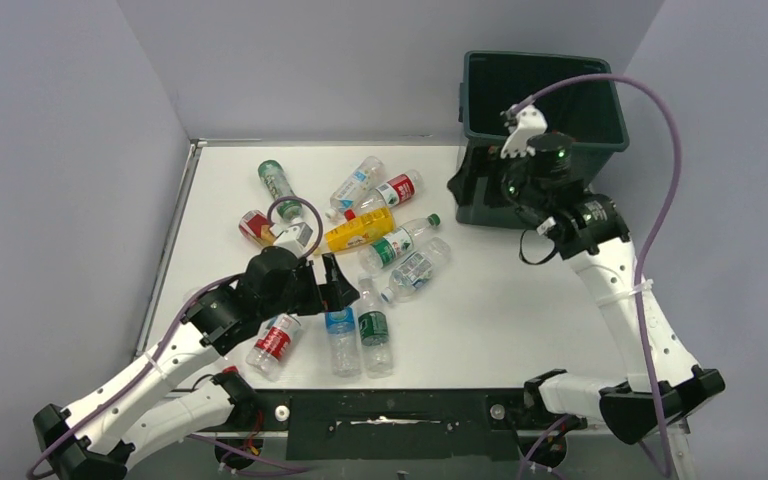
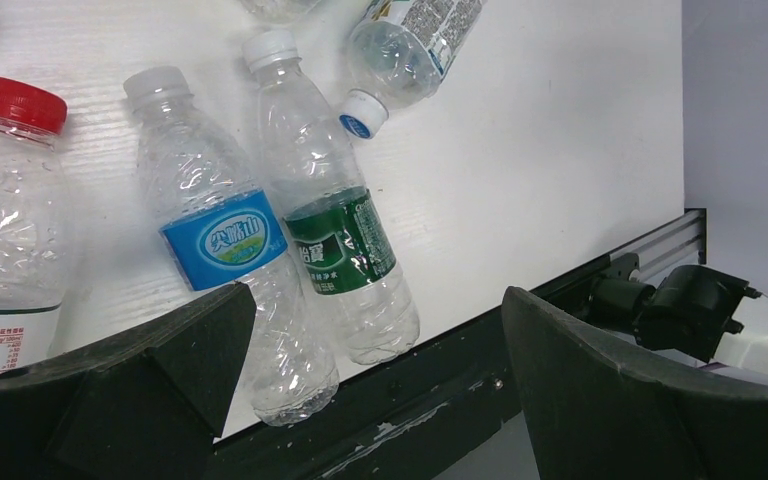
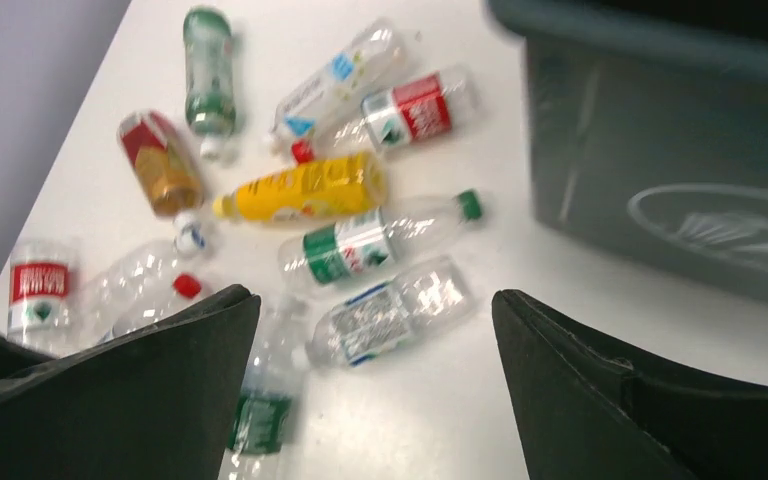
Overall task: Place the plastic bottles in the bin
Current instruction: Pick up the plastic bottle at the center of the board.
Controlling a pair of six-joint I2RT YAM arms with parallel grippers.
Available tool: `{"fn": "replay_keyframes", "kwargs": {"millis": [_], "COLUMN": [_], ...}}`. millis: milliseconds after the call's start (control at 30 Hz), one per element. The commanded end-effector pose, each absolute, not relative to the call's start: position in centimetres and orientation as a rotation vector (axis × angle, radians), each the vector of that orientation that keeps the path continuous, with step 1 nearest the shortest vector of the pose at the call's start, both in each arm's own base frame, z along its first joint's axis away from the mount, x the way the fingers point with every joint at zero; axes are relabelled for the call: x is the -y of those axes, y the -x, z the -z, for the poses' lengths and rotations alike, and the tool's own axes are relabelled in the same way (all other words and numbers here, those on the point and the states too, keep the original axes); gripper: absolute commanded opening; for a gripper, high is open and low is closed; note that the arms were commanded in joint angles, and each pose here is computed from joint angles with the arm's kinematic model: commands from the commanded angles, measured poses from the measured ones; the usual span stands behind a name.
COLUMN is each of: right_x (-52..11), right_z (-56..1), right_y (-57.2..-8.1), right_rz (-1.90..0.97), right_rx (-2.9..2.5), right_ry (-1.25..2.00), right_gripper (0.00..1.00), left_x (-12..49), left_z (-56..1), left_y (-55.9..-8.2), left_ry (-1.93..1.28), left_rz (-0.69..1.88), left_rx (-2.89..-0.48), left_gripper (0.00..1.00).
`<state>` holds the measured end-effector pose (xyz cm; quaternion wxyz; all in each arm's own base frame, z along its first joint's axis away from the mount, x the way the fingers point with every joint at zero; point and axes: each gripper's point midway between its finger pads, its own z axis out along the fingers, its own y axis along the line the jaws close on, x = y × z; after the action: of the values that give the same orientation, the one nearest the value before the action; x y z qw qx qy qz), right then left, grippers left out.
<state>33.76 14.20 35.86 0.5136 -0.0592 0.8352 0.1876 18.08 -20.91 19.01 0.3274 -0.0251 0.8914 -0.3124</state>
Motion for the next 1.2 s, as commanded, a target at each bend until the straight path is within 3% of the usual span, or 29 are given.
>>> {"fn": "replay_keyframes", "kwargs": {"millis": [0, 467, 867, 1167], "right_x": [-17.3, -26.9, -33.6, -35.9], "right_z": [-33.8, -20.2, -13.8, -10.1], "right_y": [-31.5, -23.1, -19.0, -17.1], "right_rz": [-0.506, -0.760, -0.836, -0.734], "right_rx": [-2.006, -2.248, -2.374, -2.474], "right_ry": [0.135, 0.202, 0.305, 0.347], "right_gripper": [0.90, 0.87, 0.86, 0.86], "left_x": [21.2, 21.2, 20.8, 19.5], "left_z": [-19.7, -19.0, -19.3, -21.1], "left_y": [-18.7, -18.6, -18.2, -17.8], "left_ry": [0.077, 0.089, 0.105, 0.138], "left_rz": [0.823, 0.834, 0.841, 0.837], "left_rx": [-2.309, -2.311, -2.301, -2.253], "left_gripper": [0.98, 0.98, 0.98, 0.98]}}
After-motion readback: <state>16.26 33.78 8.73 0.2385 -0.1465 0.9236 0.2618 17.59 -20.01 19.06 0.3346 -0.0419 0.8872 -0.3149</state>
